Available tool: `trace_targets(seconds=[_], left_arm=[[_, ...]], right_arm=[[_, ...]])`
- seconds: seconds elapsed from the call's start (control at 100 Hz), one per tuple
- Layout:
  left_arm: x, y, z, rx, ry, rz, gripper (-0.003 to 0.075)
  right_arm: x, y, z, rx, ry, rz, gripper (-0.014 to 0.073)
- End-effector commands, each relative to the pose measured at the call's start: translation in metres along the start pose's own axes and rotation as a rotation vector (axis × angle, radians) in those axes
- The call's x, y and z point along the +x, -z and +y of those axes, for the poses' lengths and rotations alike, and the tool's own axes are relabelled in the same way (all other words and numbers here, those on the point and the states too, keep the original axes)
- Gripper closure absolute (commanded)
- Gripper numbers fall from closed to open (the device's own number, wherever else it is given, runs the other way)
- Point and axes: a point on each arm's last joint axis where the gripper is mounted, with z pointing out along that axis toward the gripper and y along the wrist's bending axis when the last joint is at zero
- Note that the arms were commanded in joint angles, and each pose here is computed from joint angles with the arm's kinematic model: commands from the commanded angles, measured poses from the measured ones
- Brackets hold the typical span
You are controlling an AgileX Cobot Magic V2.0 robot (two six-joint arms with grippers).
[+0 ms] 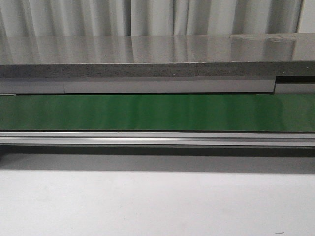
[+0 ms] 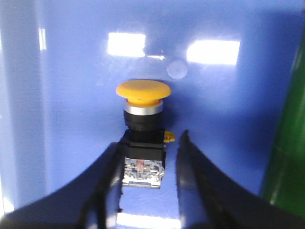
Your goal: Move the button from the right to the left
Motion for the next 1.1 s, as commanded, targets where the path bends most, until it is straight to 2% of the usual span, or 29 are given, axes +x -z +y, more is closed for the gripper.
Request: trace_targets(seconds=[0.0,0.04,0.25,0.39,0.53,0.77,0.92,1.09], left_arm=[[0.000,0.056,-0.005,0.005,0.051,-0.133,0.0655],[0.000,0.063,-0.011,0.020,0.035,-0.143,0.0740],[-0.003,0.089,-0.059,0.138,-0.036,-0.226,0.0741],[-0.002,0.109,-0.093,0.151,-0.126,-0.282,0.0741],[0.004,0.128,-0.112,0.165,-0.174,-0.322,0.0741],[0.029,0.160,-0.120,0.194,-0.181,-0.440,0.0741],[0.059,0.177,-0.117,0.185,-0.163,-0.558,0.0741],[0.093,0.181,-0.114,0.177,-0.152,-0.620,0.0741]], right_arm=[[-0.013,0.002,-0.001,0.016,0.001,-0.084,0.0662],[-0.013,0.002,-0.001,0.016,0.001,-0.084,0.0662],[-0.013,0.002,-0.001,0.016,0.001,-0.084,0.0662],[-0.013,0.002,-0.001,0.016,0.001,-0.084,0.0662],[-0.013,0.002,-0.001,0.016,0.001,-0.084,0.0662],[-0.013,0.002,-0.001,0.016,0.001,-0.084,0.0662],[-0.013,0.002,-0.001,0.016,0.001,-0.084,0.0662],[-0.013,0.002,-0.001,0.016,0.001,-0.084,0.0662]])
